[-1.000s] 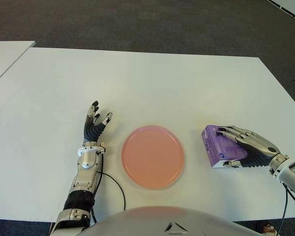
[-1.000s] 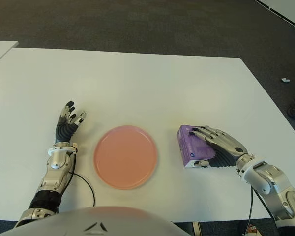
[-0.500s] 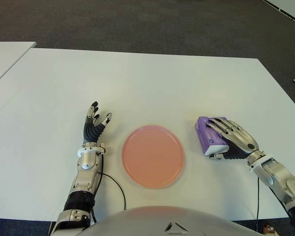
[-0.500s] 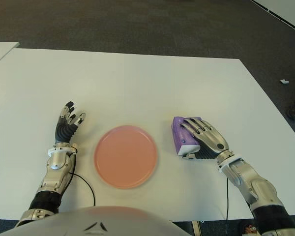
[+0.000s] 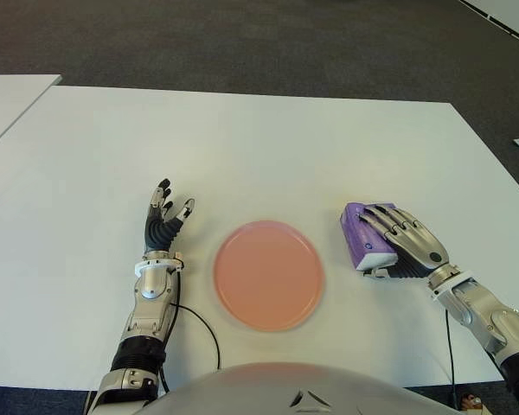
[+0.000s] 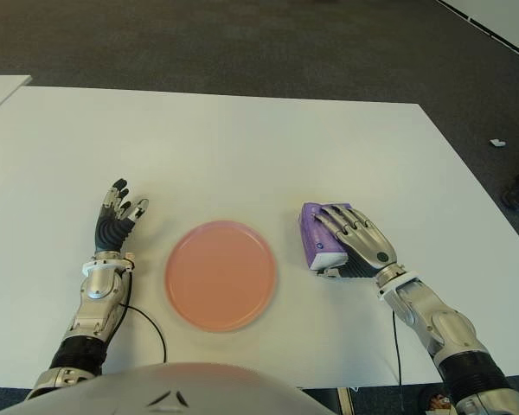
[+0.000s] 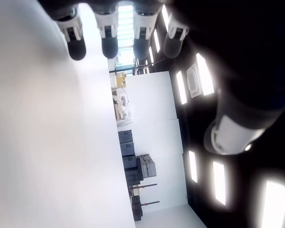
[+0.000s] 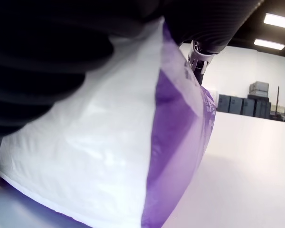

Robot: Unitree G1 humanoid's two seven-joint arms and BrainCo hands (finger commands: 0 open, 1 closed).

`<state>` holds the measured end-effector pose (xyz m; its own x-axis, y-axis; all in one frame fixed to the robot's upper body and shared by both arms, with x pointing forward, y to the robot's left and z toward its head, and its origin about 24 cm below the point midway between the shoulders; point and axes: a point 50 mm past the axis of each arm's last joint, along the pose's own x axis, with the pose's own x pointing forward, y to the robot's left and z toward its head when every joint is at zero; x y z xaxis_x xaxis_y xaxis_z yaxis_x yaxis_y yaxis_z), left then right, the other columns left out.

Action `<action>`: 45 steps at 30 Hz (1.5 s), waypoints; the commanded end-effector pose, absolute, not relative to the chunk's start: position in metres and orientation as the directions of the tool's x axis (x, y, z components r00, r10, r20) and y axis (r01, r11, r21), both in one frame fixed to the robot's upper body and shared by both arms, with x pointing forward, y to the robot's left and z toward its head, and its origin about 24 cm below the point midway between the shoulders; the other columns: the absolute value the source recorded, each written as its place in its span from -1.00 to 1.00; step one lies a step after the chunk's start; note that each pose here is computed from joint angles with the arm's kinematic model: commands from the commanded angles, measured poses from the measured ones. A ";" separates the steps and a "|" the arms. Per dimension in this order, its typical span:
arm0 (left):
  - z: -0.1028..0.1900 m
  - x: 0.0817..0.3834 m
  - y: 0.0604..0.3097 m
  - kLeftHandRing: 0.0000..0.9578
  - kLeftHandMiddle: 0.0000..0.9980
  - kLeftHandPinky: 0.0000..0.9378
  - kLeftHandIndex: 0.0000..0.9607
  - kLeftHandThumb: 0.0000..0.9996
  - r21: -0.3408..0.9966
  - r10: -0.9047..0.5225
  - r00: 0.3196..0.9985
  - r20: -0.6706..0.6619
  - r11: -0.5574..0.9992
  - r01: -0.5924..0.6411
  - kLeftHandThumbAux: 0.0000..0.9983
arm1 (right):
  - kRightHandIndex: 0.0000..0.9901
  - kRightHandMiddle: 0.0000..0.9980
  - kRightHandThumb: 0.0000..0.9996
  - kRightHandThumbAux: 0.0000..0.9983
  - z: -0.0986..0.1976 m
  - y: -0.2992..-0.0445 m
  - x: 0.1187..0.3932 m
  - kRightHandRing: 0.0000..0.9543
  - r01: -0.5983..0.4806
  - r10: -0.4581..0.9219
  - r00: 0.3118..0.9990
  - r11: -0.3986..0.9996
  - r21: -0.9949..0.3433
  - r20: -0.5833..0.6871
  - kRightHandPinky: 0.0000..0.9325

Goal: Put the tissue paper into the plate.

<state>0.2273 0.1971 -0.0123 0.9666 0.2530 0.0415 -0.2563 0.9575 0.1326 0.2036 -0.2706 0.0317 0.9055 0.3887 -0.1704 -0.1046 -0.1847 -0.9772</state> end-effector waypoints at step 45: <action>-0.018 0.220 0.202 -1.00 -0.97 -0.95 -0.98 -0.78 0.127 0.255 0.967 0.002 0.959 -0.253 0.21 | -0.11 0.71 0.48 0.42 -0.028 -0.255 0.195 0.78 0.316 0.279 0.911 -0.004 -0.949 0.303 0.84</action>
